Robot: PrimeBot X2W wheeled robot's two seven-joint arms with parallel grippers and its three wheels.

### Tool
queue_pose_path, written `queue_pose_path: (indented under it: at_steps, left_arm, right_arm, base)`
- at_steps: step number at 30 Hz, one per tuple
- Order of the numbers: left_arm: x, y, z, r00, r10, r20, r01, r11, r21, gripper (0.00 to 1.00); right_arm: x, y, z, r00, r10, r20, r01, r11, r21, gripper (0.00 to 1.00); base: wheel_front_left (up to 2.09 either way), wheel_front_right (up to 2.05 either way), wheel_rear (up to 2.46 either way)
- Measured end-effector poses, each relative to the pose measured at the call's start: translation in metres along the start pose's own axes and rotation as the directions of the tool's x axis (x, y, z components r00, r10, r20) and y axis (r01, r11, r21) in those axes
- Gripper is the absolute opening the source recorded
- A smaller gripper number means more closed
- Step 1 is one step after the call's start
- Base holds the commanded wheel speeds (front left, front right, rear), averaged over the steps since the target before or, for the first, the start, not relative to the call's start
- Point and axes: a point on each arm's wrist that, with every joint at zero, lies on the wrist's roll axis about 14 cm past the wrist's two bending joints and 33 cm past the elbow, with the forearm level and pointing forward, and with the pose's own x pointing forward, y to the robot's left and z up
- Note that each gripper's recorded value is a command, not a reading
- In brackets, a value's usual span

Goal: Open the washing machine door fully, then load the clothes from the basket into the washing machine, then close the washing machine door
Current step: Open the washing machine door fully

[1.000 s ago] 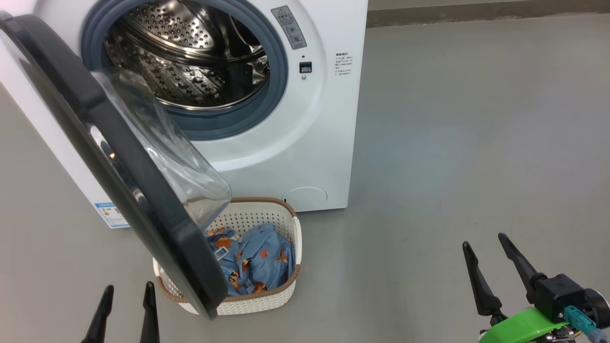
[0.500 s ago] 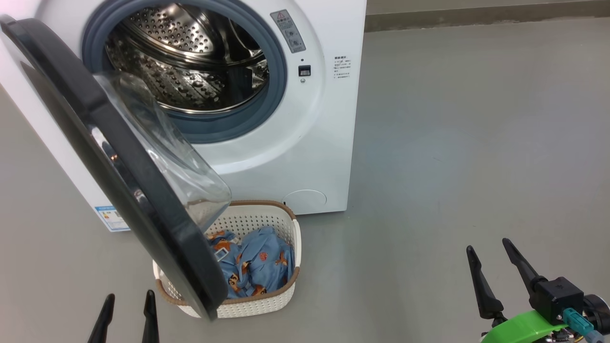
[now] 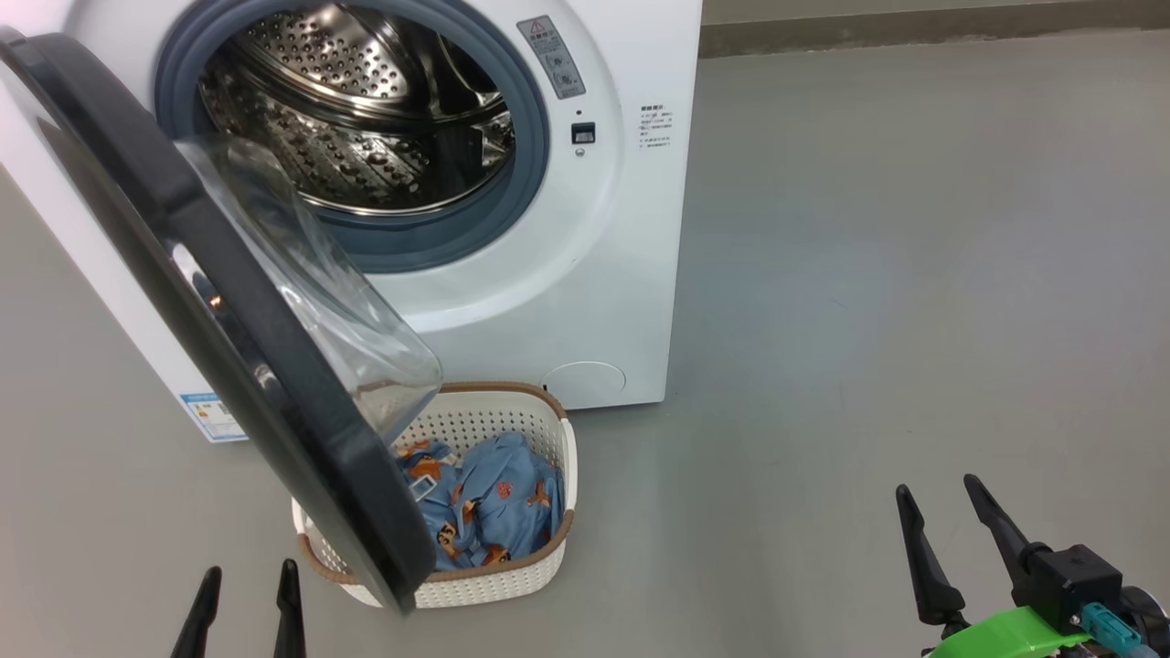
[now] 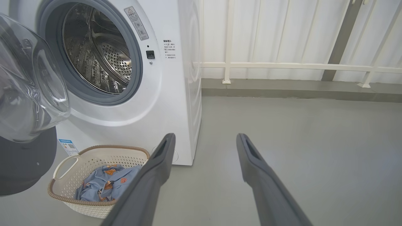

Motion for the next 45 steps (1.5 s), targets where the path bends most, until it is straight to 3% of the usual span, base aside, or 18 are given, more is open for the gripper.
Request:
queue_pose_path:
  at_steps: [17, 18, 19, 24, 30, 38, 45]
  left_arm:
    - [-0.001, 0.001, -0.002, 1.000, 0.003, -0.007, -0.003, 1.000, -0.001, 1.00]
    - [-0.001, 0.001, -0.003, 1.000, 0.003, -0.008, -0.003, 1.000, -0.001, 0.72]
    - [-0.001, 0.001, -0.003, 1.000, 0.003, -0.008, -0.003, 1.000, -0.002, 0.00]
    - [0.000, 0.002, 0.007, 1.000, 0.008, 0.023, -0.008, 1.000, -0.018, 0.00]
    - [0.009, 0.009, 0.073, 0.974, 0.024, 0.226, -0.024, 1.000, -0.001, 0.00]
    - [0.003, -0.026, 0.190, 0.817, -0.100, 0.568, 0.088, 0.995, 0.049, 0.00]
    - [-0.010, -0.083, 0.216, 0.726, -0.257, 0.638, 0.258, 0.962, 0.093, 0.00]
  right_arm:
    - [-0.001, -0.001, -0.006, 1.000, -0.003, -0.018, 0.003, 1.000, 0.006, 1.00]
    - [-0.001, -0.001, -0.006, 1.000, -0.003, -0.018, 0.003, 1.000, 0.006, 1.00]
    - [-0.001, -0.001, -0.006, 1.000, -0.003, -0.018, 0.003, 1.000, 0.006, 1.00]
    - [-0.001, -0.002, -0.006, 1.000, -0.005, -0.017, 0.005, 1.000, 0.006, 1.00]
    - [0.001, -0.002, -0.005, 1.000, -0.005, -0.014, 0.005, 1.000, 0.006, 1.00]
    - [0.002, 0.000, -0.005, 1.000, -0.003, -0.016, 0.003, 1.000, 0.008, 1.00]
    - [0.001, -0.001, -0.006, 1.000, -0.007, -0.016, 0.007, 1.000, 0.009, 1.00]
  base:
    - [0.00, 0.00, 0.00]
    - [0.00, 0.00, 0.00]
    - [0.00, 0.00, 0.00]
    - [0.00, 0.00, 0.00]
    - [0.00, 0.00, 0.00]
    - [0.00, 0.00, 0.00]
    - [0.00, 0.00, 0.00]
